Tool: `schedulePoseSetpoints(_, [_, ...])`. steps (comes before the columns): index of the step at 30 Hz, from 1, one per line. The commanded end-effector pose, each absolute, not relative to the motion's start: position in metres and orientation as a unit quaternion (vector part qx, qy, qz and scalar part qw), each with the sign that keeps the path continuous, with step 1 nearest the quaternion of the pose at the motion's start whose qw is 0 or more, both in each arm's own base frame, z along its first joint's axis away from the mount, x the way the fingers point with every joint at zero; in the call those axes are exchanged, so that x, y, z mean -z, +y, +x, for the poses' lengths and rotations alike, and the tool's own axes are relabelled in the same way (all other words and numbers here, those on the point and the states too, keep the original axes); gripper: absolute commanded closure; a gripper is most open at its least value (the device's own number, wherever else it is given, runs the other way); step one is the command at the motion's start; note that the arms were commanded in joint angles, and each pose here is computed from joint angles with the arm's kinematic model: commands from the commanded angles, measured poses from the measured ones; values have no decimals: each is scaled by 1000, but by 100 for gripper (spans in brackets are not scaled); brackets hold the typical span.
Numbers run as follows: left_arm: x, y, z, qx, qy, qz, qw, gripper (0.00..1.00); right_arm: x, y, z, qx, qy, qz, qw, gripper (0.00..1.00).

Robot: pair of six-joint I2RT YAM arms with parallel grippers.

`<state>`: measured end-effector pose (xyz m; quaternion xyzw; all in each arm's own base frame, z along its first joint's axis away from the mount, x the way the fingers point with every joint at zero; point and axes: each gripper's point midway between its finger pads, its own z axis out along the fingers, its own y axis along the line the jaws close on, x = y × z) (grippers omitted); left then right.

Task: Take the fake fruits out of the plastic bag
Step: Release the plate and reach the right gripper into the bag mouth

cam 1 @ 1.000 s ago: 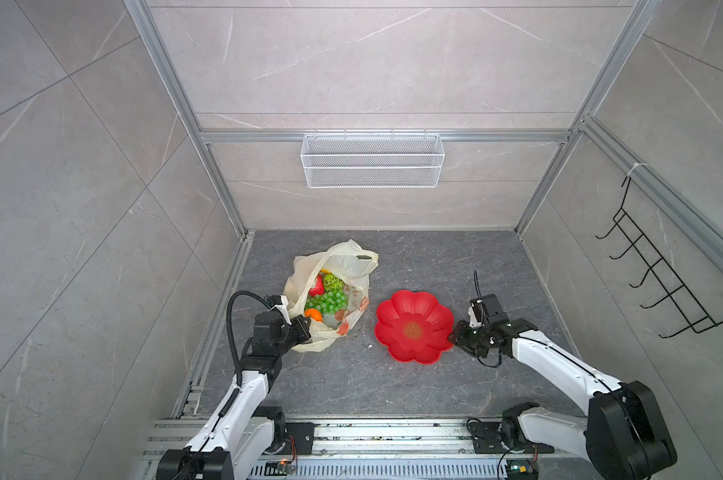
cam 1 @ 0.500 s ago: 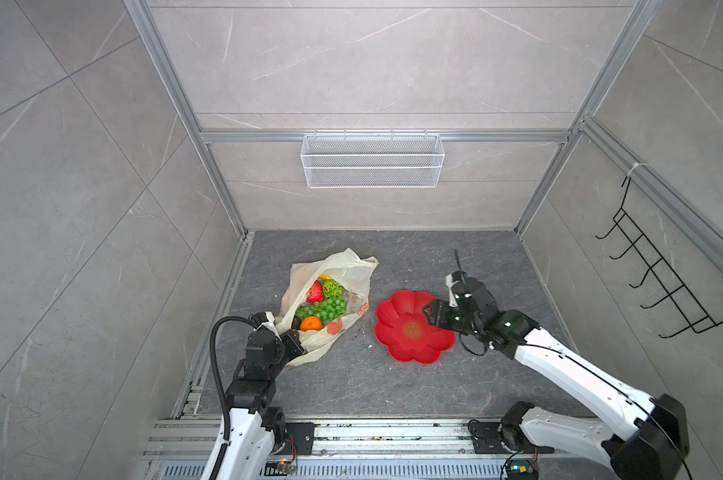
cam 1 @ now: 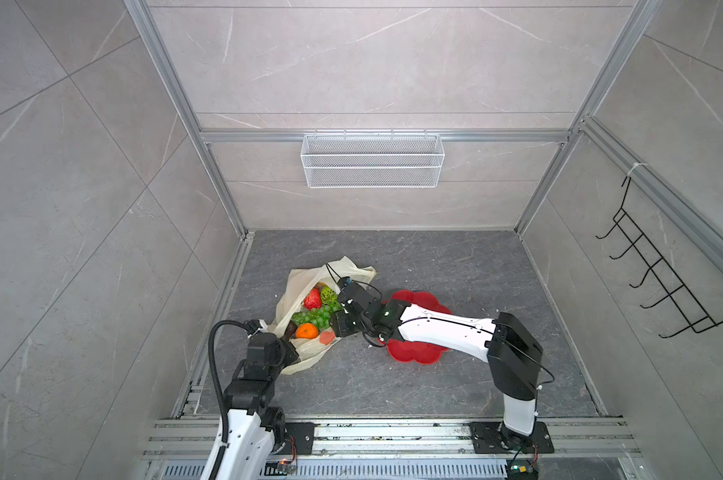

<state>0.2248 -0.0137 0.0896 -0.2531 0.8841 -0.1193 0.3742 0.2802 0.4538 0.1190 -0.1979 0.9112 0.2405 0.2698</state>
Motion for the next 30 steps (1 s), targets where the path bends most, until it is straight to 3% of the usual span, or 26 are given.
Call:
schedulePoseSetpoints(1, [-113,-12,248,108,876,-229,412,100,-96,461,274,-220,916,-213,257,41])
schedulePoseSetpoints(12, [-117,4,255,85,862,-252,432,100,-26,472,225,-194,932,-238,193,42])
schedulePoseSetpoints(17, [-109,0,250,104,868,-274,402,86,-13,471,212,-188,936,-238,178,43])
schedulePoseSetpoints(22, [-90,-13,238,140,876,-308,343,83,-40,458,223,-176,931,-234,219,43])
schedulePoseSetpoints(30, [-57,-27,223,182,874,-341,293,89,-120,436,258,-215,905,-223,291,43])
